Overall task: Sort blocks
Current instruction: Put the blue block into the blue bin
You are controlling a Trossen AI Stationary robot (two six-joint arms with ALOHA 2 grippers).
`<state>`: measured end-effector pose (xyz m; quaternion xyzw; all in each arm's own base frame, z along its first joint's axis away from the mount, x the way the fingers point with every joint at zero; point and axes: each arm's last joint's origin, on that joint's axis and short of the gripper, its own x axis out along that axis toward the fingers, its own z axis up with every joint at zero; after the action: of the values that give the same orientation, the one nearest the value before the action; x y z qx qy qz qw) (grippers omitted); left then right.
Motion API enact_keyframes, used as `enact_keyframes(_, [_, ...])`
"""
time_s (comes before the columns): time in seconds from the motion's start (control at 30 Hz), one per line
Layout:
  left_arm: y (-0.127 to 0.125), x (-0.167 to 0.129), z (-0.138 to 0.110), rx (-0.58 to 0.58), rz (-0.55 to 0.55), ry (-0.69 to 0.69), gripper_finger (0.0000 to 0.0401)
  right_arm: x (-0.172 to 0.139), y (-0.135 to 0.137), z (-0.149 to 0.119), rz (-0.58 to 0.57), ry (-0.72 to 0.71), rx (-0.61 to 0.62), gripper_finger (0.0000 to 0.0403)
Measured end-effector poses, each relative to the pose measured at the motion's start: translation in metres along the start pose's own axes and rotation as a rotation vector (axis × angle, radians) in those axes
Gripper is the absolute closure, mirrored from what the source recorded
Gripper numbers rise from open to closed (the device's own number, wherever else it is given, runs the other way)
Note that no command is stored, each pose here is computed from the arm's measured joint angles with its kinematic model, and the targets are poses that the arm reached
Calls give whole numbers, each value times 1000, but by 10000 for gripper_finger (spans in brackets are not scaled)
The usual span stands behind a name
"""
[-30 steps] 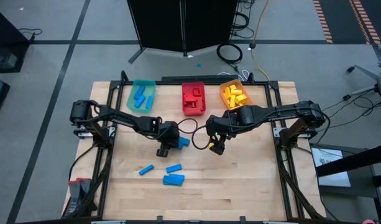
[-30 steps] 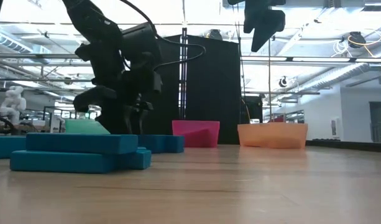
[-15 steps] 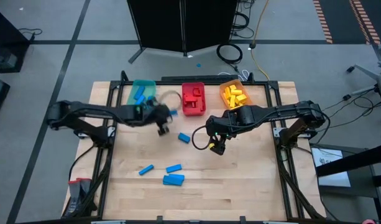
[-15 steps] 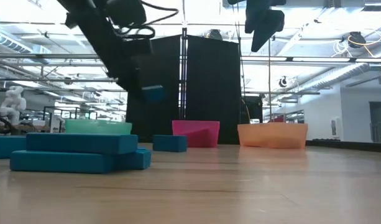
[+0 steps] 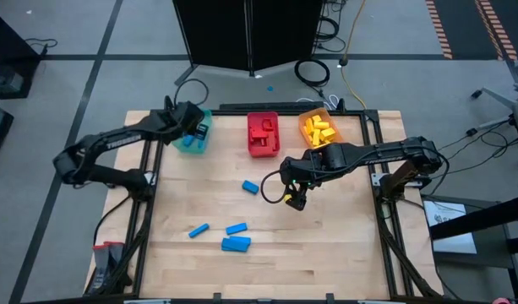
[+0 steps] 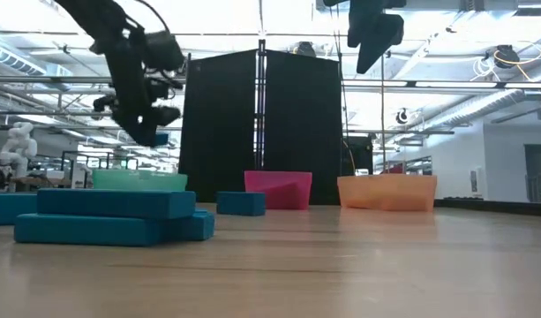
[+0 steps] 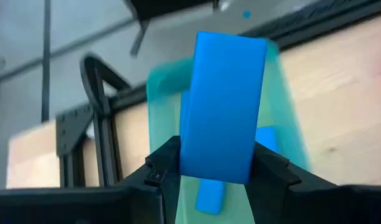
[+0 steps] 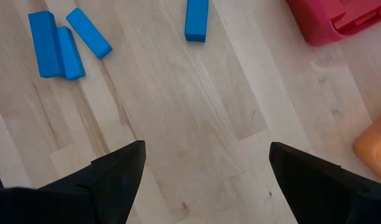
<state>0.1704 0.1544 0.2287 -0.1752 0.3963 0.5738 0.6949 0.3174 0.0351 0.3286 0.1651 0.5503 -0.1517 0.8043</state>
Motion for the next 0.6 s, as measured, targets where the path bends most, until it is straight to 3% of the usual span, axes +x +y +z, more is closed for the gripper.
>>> enact_keyframes(0.2, [5,31,2,-47,-36,124,263,0,0,0,1,0,-3,64])
enact_keyframes(0.47, [-5,62,-10,-5,-46,283,262,0,0,0,1,0,2,64])
enact_keyframes(0.6, [-5,61,-10,-3,-49,277,220,0,0,0,1,-1,3,64])
